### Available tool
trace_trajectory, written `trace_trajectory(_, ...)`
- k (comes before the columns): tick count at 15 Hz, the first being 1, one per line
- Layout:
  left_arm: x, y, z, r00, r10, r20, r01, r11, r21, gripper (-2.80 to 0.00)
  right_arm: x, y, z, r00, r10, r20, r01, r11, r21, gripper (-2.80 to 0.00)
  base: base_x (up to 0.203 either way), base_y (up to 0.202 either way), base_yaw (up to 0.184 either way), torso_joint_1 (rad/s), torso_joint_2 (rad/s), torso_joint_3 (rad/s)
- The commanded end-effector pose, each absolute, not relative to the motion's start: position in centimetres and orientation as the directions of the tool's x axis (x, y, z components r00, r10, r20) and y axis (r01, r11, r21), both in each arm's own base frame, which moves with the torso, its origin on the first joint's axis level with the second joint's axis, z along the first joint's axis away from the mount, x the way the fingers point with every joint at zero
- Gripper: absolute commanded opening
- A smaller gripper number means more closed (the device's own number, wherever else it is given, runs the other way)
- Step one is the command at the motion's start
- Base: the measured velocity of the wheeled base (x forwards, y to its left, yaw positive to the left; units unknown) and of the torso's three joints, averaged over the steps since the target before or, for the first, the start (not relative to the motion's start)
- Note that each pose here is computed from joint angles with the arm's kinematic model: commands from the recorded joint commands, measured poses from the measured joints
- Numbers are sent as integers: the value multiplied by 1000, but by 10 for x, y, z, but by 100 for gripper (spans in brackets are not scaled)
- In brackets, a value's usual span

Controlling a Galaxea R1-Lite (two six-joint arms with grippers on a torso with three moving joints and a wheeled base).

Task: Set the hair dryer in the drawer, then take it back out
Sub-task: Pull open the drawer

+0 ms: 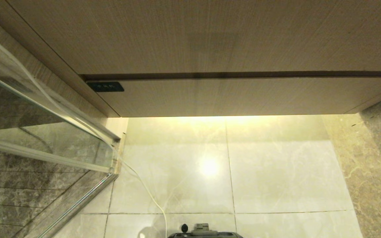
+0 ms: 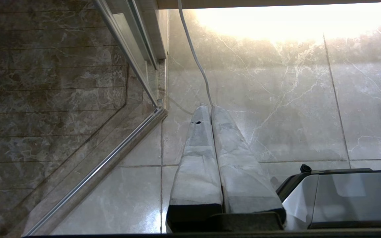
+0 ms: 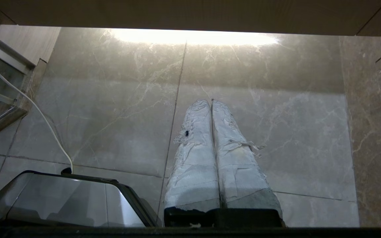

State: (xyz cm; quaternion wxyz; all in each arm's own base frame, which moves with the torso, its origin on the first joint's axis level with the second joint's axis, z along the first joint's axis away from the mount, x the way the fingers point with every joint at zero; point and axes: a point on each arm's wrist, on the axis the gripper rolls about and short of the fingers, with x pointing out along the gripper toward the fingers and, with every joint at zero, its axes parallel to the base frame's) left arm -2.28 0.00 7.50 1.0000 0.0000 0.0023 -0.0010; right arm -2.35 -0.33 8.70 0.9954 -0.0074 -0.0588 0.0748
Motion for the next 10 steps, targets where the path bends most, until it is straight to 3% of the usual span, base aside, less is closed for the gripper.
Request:
trace_trajectory(1, -23, 0, 75, 1000, -3, -6, 3, 1000, 0, -280, -23, -3, 75, 982, 150, 115, -149, 989, -24, -280, 0, 0, 0, 0, 0, 0)
trace_trajectory(10, -23, 0, 75, 1000, -3, -6, 3, 1000, 0, -280, -23, -3, 74, 982, 156, 104, -152, 987, -42, -280, 0, 0, 0, 0, 0, 0)
